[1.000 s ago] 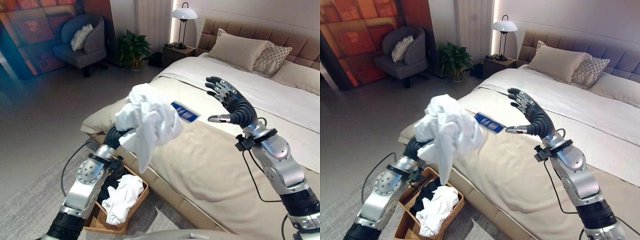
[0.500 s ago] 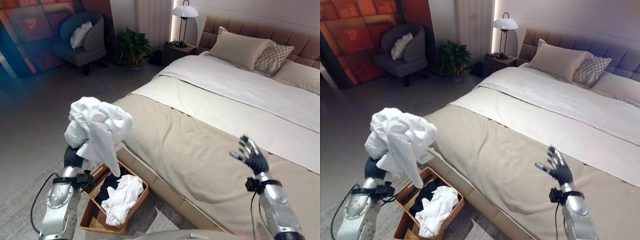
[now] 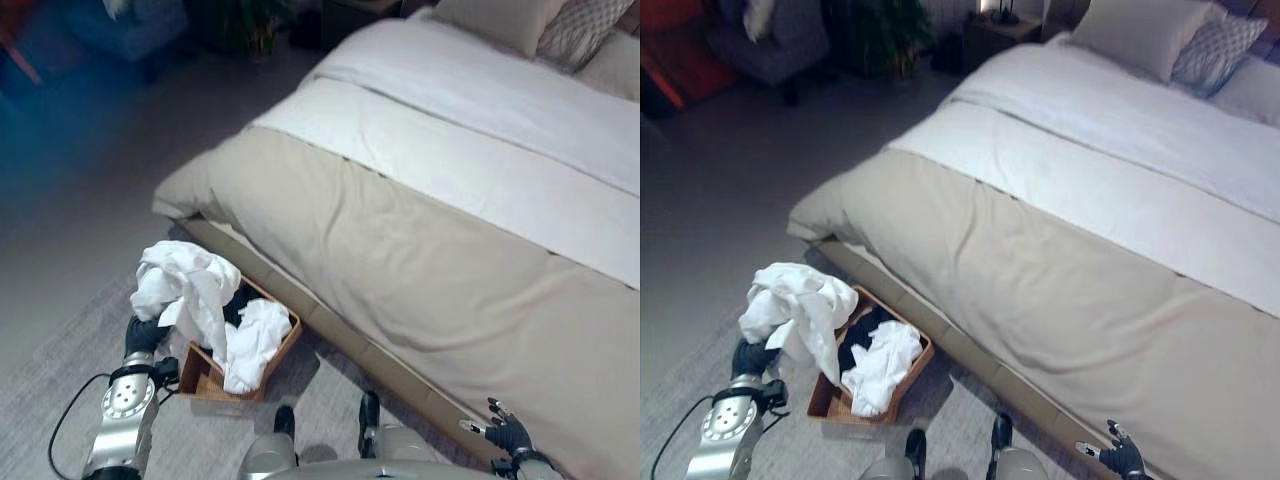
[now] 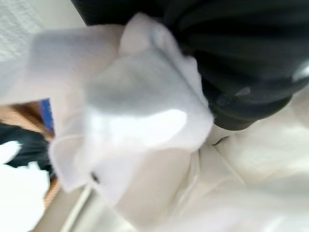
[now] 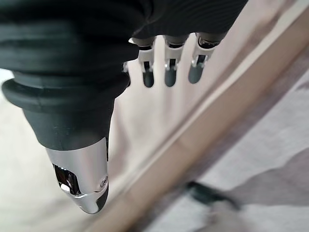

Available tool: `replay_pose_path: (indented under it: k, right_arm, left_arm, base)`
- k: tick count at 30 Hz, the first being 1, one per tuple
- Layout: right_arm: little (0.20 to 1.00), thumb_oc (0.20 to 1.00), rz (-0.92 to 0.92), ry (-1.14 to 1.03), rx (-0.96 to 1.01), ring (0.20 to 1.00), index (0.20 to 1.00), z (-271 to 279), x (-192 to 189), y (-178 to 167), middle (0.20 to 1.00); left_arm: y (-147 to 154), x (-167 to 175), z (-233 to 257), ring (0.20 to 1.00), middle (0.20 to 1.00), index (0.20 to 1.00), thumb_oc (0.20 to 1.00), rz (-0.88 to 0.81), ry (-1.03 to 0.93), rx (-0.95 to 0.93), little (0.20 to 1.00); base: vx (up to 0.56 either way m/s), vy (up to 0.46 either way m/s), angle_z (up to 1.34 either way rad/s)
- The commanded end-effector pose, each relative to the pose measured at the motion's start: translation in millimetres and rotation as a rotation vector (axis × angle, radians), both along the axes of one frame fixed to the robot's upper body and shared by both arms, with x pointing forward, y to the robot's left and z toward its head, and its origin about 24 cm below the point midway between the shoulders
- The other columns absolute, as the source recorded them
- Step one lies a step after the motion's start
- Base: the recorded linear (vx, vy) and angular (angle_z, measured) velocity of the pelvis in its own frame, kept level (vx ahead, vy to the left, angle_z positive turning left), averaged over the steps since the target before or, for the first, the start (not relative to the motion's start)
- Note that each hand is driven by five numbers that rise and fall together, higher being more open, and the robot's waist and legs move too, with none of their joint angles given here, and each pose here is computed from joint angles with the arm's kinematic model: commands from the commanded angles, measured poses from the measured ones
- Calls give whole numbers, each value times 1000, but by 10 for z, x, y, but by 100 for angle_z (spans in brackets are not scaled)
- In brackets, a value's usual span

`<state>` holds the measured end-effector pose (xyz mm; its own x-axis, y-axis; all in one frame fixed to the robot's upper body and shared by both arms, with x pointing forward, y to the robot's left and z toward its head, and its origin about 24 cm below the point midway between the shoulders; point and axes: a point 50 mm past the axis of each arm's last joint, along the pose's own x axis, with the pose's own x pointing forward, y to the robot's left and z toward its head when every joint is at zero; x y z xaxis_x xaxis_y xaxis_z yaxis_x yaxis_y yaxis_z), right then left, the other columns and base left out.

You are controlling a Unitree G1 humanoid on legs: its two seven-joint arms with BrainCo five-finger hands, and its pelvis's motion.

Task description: Pick up clothes into the bucket

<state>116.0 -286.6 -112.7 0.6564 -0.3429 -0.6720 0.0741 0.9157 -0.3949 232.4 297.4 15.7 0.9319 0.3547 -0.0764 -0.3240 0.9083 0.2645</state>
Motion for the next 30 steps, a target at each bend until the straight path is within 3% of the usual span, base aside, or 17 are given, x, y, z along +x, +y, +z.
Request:
replay_pose_path:
  k: [1,16,30]
  right_arm:
    - [1000,1000,62,-102,-65,1000,1000,151,229,-22,1000]
    - [1000,1000,90,-366,-59,1000,1000,460,755,193,1000]
    - [1000,1000,71,-436,-48,1000,1000,525,855,287,1000]
  left_arm:
    - [189,140,289,200,200,200,200,98,-137,87,200]
    - [496,661,1131,200,200,200,200,249,-336,234,200]
    - [689,730,1644,200,200,200,200,367,-498,189,200]
  base:
    - [-128,34,-1]
    - [-95,0,-4]
    - [6,-3,2]
